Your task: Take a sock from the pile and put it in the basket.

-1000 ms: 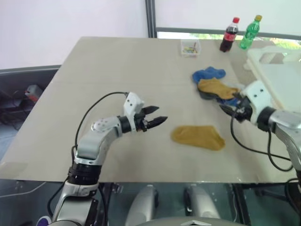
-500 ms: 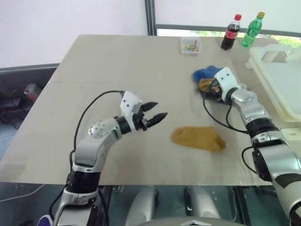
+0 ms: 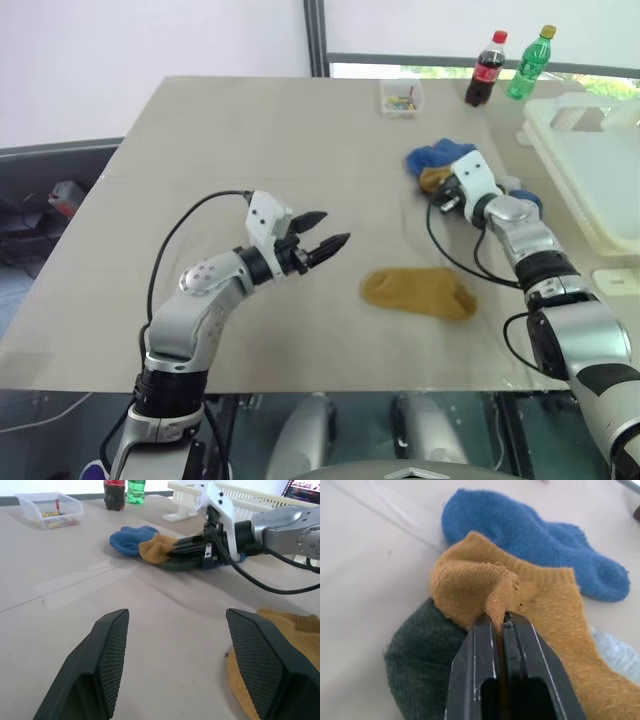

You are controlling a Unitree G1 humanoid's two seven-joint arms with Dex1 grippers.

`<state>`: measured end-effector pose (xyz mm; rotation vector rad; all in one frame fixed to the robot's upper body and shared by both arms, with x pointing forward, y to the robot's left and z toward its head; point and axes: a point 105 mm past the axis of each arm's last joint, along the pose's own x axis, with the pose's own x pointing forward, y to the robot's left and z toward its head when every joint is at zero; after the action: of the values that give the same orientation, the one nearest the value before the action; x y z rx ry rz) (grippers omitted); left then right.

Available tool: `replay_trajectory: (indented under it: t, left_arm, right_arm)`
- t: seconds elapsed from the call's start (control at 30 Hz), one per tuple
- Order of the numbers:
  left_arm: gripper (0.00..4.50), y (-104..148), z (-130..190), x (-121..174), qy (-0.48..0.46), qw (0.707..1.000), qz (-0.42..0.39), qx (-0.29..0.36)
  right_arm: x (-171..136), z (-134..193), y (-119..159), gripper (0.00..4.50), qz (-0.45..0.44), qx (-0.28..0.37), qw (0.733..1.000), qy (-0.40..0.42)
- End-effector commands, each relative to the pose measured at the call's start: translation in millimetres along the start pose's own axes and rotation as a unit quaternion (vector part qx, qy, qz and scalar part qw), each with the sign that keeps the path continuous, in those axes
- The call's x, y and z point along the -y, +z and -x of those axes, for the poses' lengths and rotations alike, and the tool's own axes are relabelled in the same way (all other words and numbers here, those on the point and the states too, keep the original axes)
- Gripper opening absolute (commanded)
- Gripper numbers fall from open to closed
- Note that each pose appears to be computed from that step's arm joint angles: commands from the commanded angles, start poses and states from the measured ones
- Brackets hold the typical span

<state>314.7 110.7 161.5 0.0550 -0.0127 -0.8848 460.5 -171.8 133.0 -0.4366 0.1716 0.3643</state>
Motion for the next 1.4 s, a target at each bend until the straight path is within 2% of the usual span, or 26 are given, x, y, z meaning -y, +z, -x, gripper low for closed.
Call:
replay_trajectory:
  t: [0.03,0.47,0.6,0.73,0.77,0.93,1.03,1.23,1.4]
  left_arm:
    - [3.31,14,-1,4,-0.01,1.0,-0.017,0.022]
    - [3.31,12,-5,5,-0.012,1.0,-0.014,0.021]
    - [3.31,10,-6,6,-0.012,1.0,-0.013,0.019]
    - [3.31,9,-5,5,-0.008,1.0,-0.011,0.017]
    - [3.31,9,-5,4,-0.007,1.0,-0.011,0.016]
    - [3.31,7,-3,6,-0.003,1.0,-0.013,0.014]
    - [3.31,7,-1,6,-0.002,1.0,-0.016,0.011]
    - [3.31,6,-1,5,0.003,1.0,-0.017,0.01]
    - [3.31,6,1,5,0.005,1.0,-0.017,0.01]
  right_arm:
    - [7,1,23,0.05,-0.001,0.036,0.999,-0.004]
    - [-1,2,26,0.05,-0.031,0.04,0.999,0.014]
    - [-7,2,19,0.05,-0.031,0.027,0.999,0.035]
    - [-10,2,21,1.38,-0.006,0.034,0.999,0.037]
    - [-13,2,24,1.83,0.001,0.039,0.998,0.043]
    - [-33,3,47,1.83,0.067,0.085,0.992,0.067]
    - [-43,0,55,1.83,0.077,0.096,0.99,0.066]
    - [-53,-11,50,1.83,0.075,0.079,0.993,0.045]
    - [-43,-20,32,1.83,0.071,0.036,0.997,-0.008]
